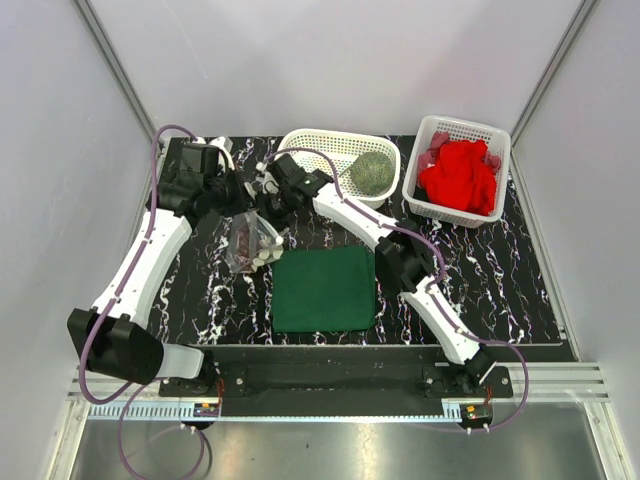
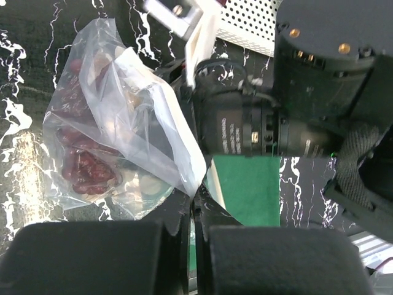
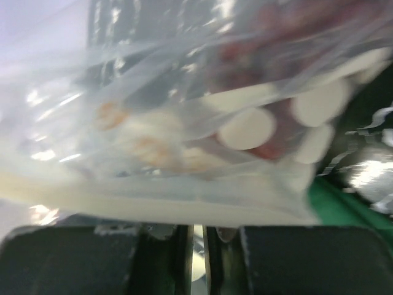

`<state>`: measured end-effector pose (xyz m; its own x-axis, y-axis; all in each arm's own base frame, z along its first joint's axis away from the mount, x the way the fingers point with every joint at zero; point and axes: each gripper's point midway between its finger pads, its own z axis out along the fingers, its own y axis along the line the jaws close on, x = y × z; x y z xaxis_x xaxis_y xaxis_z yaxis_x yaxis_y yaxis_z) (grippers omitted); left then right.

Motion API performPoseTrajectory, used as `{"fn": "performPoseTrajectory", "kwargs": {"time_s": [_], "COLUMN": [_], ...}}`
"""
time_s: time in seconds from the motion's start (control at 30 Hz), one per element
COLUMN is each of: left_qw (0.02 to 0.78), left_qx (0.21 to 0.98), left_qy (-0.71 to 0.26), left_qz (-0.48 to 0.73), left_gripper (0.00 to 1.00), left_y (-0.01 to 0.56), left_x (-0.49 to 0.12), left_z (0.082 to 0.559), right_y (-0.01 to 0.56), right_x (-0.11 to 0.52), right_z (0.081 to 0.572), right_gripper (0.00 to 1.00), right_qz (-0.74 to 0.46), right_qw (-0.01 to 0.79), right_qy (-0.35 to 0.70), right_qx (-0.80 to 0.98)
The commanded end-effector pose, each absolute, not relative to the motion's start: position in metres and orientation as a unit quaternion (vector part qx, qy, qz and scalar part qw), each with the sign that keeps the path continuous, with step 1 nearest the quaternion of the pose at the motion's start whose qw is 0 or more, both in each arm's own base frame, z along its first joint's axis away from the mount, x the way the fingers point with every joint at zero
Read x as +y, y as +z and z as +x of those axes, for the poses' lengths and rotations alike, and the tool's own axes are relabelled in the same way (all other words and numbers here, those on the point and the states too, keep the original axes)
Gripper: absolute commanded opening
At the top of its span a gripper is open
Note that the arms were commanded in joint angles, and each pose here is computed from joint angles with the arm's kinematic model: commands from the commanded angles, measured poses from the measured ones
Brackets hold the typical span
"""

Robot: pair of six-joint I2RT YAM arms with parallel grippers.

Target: Open the zip-top bag and remove the fake food

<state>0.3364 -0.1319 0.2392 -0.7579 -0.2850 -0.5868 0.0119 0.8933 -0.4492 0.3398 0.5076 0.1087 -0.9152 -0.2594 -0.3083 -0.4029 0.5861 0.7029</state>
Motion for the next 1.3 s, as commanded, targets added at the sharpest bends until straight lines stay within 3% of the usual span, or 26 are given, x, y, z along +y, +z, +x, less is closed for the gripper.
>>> {"fn": "performPoseTrajectory", "kwargs": {"time_s": [0.0,0.2,0.47,0.63,0.83,1.1,1.27], "left_qw": [0.372,0.369,0.375,0.369,0.365,0.361,0.347], "left_qx": [0.891,0.889,0.890,0.888,0.885,0.886,0.889], "left_qy": [-0.253,-0.265,-0.250,-0.267,-0.280,-0.284,-0.290], "left_qz": [-0.058,-0.058,-0.065,-0.065,-0.064,-0.066,-0.077], "left_gripper": [0.00,0.00,0.00,0.00,0.00,0.00,0.00], "left_y": [0.264,0.264,0.260,0.261,0.262,0.259,0.244], "left_x": [-0.145,-0.150,-0.142,-0.150,-0.160,-0.164,-0.167], "left_z": [0.346,0.345,0.334,0.335,0.340,0.340,0.335], "right_y": [0.138,0.117,0.083,0.080,0.072,0.051,0.035], "right_x": [0.524,0.521,0.487,0.485,0.487,0.492,0.499], "right_z": [0.318,0.319,0.355,0.346,0.334,0.333,0.332], "right_gripper": [0.16,0.20,0.22,0.33,0.39,0.58,0.61], "right_qz": [-0.205,-0.198,-0.156,-0.166,-0.166,-0.158,-0.133], "right_qw": [0.067,0.054,0.063,0.042,0.023,0.005,-0.018], "right_qy": [0.458,0.444,0.396,0.402,0.402,0.405,0.418], "right_qx": [0.863,0.872,0.903,0.899,0.900,0.900,0.898]}}
